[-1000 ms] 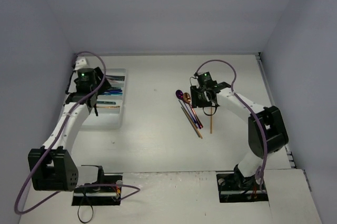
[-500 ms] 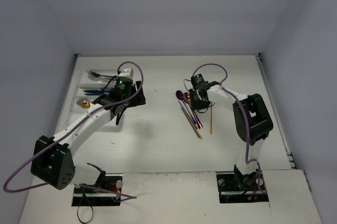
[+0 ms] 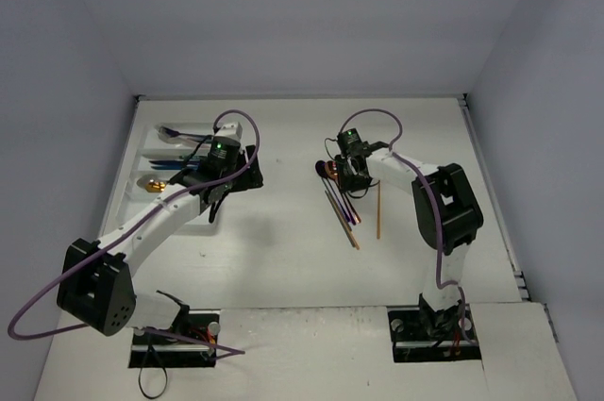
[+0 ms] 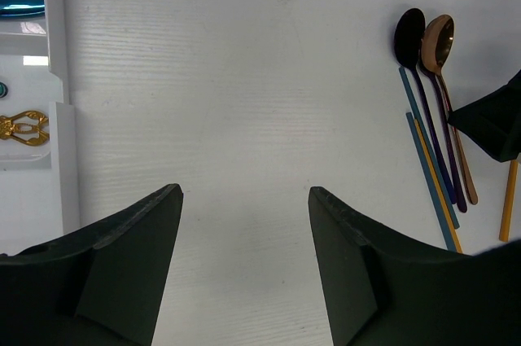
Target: Sort the eating utensils into containers
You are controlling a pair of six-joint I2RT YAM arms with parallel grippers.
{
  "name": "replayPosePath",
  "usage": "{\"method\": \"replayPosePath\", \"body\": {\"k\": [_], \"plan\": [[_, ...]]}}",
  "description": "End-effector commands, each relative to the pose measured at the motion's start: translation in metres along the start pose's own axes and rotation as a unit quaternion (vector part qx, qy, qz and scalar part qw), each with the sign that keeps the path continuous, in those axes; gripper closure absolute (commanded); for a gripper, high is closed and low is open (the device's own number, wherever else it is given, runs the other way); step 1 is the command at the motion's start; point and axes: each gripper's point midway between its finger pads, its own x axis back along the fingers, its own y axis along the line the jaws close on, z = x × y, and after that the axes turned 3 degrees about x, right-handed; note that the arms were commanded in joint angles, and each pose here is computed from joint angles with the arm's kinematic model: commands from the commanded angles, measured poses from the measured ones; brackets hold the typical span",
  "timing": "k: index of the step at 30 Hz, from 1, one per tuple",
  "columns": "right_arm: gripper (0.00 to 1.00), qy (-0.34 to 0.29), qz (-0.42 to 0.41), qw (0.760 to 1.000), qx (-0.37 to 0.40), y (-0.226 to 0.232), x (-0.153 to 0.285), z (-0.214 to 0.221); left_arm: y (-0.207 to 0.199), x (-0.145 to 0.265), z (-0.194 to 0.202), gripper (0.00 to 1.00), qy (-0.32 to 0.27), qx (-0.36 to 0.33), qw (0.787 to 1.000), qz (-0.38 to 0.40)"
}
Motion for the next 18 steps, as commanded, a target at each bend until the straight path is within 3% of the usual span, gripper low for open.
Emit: {"method": "replayPosePath", "body": {"k": [1,8,15,18], "plan": [[0.73,-0.008,0.005,1.000,0.011,0.006,-0.004,-0.011,-0.019,0.011,-0.028,0.39,-0.038,0.011,0.999,0.028],[0.72,-0.003,0.007,1.000,0.024,0.008,-0.013,-0.012,-0.020,0.009,-0.026,0.39,-0.033,0.010,0.999,0.029],[0.95,0.010,0.057,0.998,-0.003,-0.015,-0.017,0.005,-0.019,0.006,-0.023,0.39,-0.027,0.009,0.999,0.029],[0.99,0.010,0.084,0.996,-0.024,-0.032,-0.010,0.013,-0.020,0.005,-0.024,0.39,-0.028,0.010,0.999,0.029]]}}
